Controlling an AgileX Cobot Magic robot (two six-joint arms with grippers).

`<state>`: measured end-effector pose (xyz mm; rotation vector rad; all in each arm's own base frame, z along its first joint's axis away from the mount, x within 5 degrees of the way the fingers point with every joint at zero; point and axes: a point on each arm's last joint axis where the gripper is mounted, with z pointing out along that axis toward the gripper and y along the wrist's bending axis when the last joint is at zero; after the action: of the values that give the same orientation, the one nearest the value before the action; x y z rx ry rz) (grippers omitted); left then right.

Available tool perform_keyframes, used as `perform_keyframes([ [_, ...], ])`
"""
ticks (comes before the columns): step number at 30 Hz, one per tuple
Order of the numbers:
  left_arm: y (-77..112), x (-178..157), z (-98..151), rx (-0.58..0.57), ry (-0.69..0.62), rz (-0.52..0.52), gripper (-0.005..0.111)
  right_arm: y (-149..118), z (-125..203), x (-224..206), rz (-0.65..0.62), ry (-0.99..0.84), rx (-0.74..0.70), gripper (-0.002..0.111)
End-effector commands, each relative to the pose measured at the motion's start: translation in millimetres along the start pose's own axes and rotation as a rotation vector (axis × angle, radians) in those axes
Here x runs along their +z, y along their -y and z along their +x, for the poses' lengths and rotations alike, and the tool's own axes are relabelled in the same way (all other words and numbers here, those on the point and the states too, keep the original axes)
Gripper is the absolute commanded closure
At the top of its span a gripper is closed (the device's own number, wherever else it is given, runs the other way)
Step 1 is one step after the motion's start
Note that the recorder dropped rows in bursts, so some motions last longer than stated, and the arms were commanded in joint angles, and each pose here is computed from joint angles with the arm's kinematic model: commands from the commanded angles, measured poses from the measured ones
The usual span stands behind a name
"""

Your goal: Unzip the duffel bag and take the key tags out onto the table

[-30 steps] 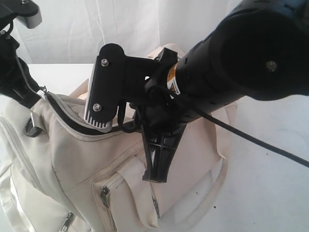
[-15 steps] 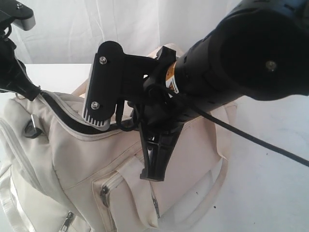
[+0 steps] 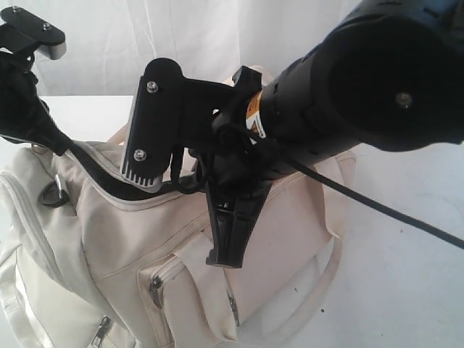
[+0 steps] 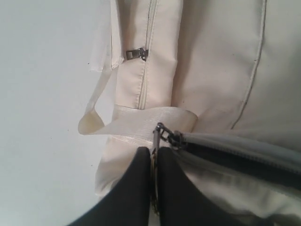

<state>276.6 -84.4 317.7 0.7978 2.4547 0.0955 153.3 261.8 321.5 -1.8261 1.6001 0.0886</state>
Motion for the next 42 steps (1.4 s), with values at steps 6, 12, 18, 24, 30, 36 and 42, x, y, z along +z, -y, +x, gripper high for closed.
perform_keyframes([
  [6, -16.0, 1, 2, 0.039, -0.031, -0.122, 0.081, -2, 8, -4, -0.032, -0.072, -0.003, 0.108],
  [12, -19.6, -3, 6, -0.024, -0.086, -0.154, 0.047, -2, 8, -4, -0.031, -0.070, -0.003, 0.108],
  [18, -23.3, -26, 3, -0.058, -0.097, -0.171, 0.052, -2, 8, -4, -0.029, -0.067, -0.003, 0.108],
  [24, -16.3, -69, 22, -0.099, -0.094, -0.140, 0.076, 2, 3, -4, 0.015, -0.019, -0.015, 0.108],
  [30, -3.3, -93, 52, -0.114, -0.042, -0.113, 0.105, 17, -7, -6, 0.182, 0.082, -0.088, 0.108],
  [36, 16.7, -88, 89, -0.140, -0.064, -0.037, 0.107, 27, -18, -1, 0.316, 0.175, -0.233, 0.108],
  [42, 29.7, -82, 110, -0.148, 0.025, -0.008, 0.107, 38, -24, 26, 0.353, 0.205, -0.226, 0.108],
])
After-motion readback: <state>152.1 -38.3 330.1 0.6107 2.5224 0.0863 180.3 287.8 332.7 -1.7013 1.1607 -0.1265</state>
